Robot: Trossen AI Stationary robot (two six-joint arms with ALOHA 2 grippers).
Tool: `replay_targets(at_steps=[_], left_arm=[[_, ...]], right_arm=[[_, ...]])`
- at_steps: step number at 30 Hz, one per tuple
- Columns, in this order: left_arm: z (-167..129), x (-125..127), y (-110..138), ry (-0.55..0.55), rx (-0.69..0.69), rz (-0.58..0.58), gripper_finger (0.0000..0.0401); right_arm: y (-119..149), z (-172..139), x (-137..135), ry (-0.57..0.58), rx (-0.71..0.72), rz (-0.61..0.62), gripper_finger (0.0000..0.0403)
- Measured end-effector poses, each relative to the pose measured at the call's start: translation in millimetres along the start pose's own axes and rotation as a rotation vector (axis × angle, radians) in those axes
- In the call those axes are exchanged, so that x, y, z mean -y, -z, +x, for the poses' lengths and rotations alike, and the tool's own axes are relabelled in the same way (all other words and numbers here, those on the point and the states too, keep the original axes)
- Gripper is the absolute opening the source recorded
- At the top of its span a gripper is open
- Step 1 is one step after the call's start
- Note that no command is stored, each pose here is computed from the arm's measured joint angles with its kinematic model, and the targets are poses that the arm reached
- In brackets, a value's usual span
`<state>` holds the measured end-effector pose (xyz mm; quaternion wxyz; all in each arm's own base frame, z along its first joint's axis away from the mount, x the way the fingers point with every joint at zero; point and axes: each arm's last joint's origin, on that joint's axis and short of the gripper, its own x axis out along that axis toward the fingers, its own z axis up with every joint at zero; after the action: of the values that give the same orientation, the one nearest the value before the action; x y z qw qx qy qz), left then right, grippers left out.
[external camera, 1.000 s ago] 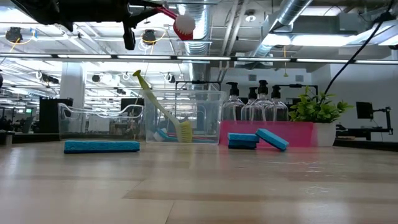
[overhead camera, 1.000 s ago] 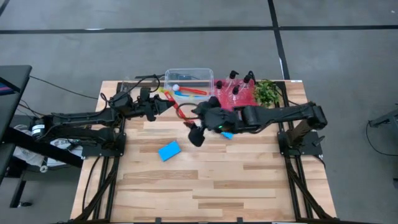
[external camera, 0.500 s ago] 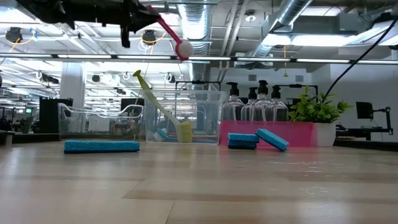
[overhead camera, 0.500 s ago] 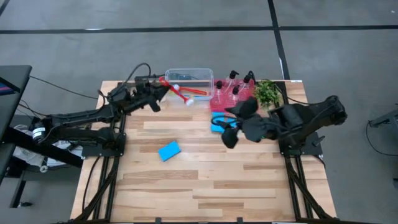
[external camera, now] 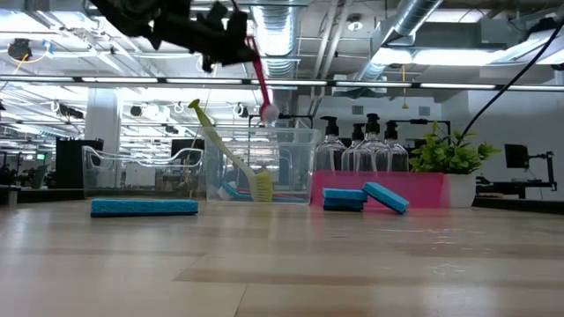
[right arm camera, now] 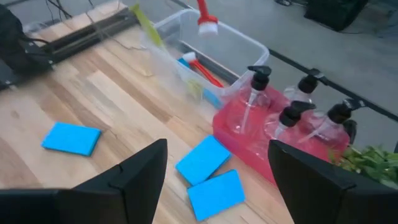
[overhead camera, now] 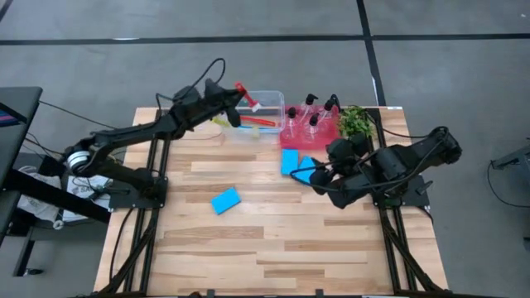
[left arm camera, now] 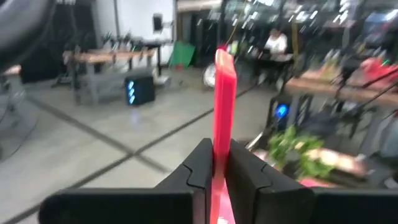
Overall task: Pick & Place Kitchen Sink Supplies
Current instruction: Put the red toilet brush into the white bin, then put the blue sponge into the transparent bin
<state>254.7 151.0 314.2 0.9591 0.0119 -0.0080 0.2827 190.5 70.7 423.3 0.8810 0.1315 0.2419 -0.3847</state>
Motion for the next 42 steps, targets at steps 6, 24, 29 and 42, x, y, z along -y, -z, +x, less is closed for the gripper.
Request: replay_targets(at_steps=[6, 24, 29, 42], left_arm=[[16, -10, 21, -0.034, -0.103, 0.039, 0.0029], [31, -13, 50, -0.065, -0.208, 0.113, 0.0047], [28, -10, 46, -0.057, -0.204, 0.1, 0.0047], [-25, 14, -11, 0.037, -0.117, 0.059, 0.0047]], right_arm=[[15, 13, -12, 0.02, -0.013, -0.014, 0.0272], [29, 31, -33, 0.048, -0.028, -0.039, 0.0272], [31, 34, -37, 0.055, -0.032, -0.057, 0.0272], [56, 64, -81, 0.08, -0.051, -0.137, 0.0272]])
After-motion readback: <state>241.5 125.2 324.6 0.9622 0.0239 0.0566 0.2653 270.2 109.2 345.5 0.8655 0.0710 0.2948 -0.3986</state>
